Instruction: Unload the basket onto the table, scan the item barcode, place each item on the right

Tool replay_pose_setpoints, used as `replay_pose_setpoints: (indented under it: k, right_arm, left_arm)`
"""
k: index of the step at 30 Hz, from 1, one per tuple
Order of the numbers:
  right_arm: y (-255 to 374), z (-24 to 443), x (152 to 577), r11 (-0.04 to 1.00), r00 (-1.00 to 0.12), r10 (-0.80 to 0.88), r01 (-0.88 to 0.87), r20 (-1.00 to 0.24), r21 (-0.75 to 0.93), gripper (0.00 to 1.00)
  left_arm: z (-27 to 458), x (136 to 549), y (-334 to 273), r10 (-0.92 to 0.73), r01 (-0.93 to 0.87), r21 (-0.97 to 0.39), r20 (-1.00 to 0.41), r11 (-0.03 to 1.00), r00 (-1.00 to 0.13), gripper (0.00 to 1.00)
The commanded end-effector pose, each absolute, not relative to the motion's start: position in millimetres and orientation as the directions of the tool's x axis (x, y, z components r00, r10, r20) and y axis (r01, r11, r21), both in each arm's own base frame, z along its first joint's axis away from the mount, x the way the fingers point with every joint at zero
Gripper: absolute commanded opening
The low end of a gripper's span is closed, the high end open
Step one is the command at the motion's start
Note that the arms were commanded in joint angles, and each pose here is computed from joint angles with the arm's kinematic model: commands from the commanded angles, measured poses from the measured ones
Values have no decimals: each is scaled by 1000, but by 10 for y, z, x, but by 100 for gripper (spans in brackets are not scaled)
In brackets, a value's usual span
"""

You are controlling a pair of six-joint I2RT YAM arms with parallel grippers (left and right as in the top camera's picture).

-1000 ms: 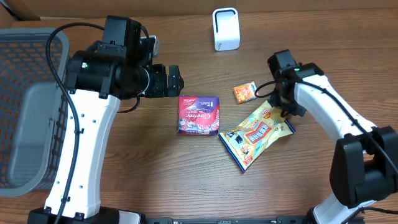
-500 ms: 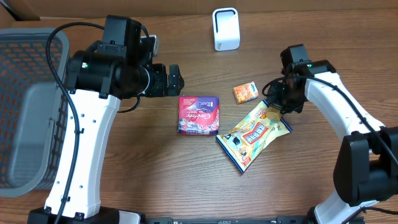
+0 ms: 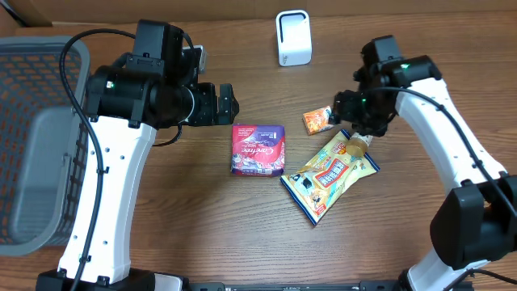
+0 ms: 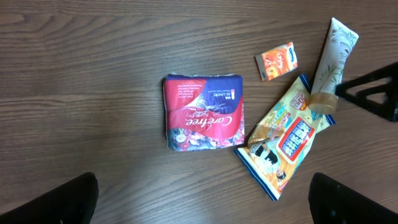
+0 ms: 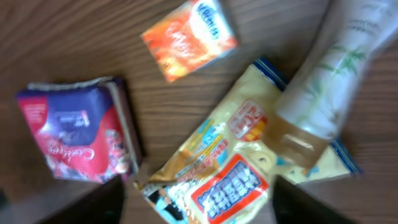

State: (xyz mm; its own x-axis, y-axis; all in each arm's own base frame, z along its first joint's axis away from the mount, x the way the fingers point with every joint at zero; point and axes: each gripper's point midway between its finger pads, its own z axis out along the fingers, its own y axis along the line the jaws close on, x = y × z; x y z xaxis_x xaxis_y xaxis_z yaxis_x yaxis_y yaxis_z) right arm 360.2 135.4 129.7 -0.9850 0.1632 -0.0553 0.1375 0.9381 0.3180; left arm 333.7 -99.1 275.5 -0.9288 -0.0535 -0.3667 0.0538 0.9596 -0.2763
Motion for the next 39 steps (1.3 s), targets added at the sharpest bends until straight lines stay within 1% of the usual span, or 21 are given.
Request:
replay_pose_setpoints:
  k: [1, 4, 5, 6, 8, 10, 14, 17, 20, 25, 31, 35, 37, 39]
  right_arm:
    - [1582, 1327, 3566, 934, -991, 110, 79, -70, 348, 86]
    - [1801, 1338, 3580, 928, -991, 100, 59, -93, 367, 90]
    - [1867, 1346, 3585, 928, -990, 89, 44, -106, 371, 93]
    - [1933, 1357, 3599, 926, -990, 75, 23, -123, 377, 100]
    - [2084, 1396, 3664, 920, -983, 49, -25, -178, 391, 100]
    - [2165, 1433, 3711, 910, -978, 41, -48, -206, 411, 100]
    - [2338, 1539, 3797, 870, -968, 31, -96, -248, 484, 100]
    - [2367, 1570, 3861, 865, -960, 33, -111, -278, 489, 100]
    - [2398, 1557, 3878, 863, -958, 30, -119, -284, 491, 100]
    - [2432, 1400, 3882, 869, -966, 19, -110, -256, 482, 100]
    - [2496, 1083, 3888, 870, -982, 8, -85, -187, 486, 99]
    - [2604, 894, 3796, 852, -993, -22, -78, -114, 517, 92]
    - [2633, 813, 3749, 851, -996, -31, -70, -83, 521, 84]
    - [2654, 742, 3710, 856, -997, -41, -68, -64, 513, 82]
  left_arm:
    - [2719, 3354, -992, -58, 45, -273, -359, 961, -932, 100]
    - [2719, 3354, -992, -58, 45, -273, -359, 961, -932, 100]
    - [2719, 3354, -992, -58, 45, -273, -359, 961, -932, 100]
    - [2719, 3354, -992, -58, 45, -273, -359, 961, -932, 100]
    - [2719, 3354, -992, -58, 45, -273, -359, 961, -932, 100]
    - [2719, 3354, -992, -58, 45, -273, -359, 961, -932, 100]
    - [2719, 3354, -992, -58, 45, -273, -359, 961, -932, 100]
    - [2719, 3354, -992, -58, 45, -273, -359, 961, -932, 100]
    - [2719, 3354, -992, -58, 45, -273, -359, 961, -932, 100]
    - [2719, 3354, -992, -58, 45, -273, -359, 961, -932, 100]
    - [2719, 3354, -992, -58, 45, -273, -359, 961, -932, 100]
    - [2719, 3354, -992, -58, 45, -273, -359, 961, -932, 100]
    - [2719, 3354, -992, -58, 45, -273, -359, 961, -932, 100]
    - [2719, 3354, -992, -58, 45, -273, -359, 961, -932, 100]
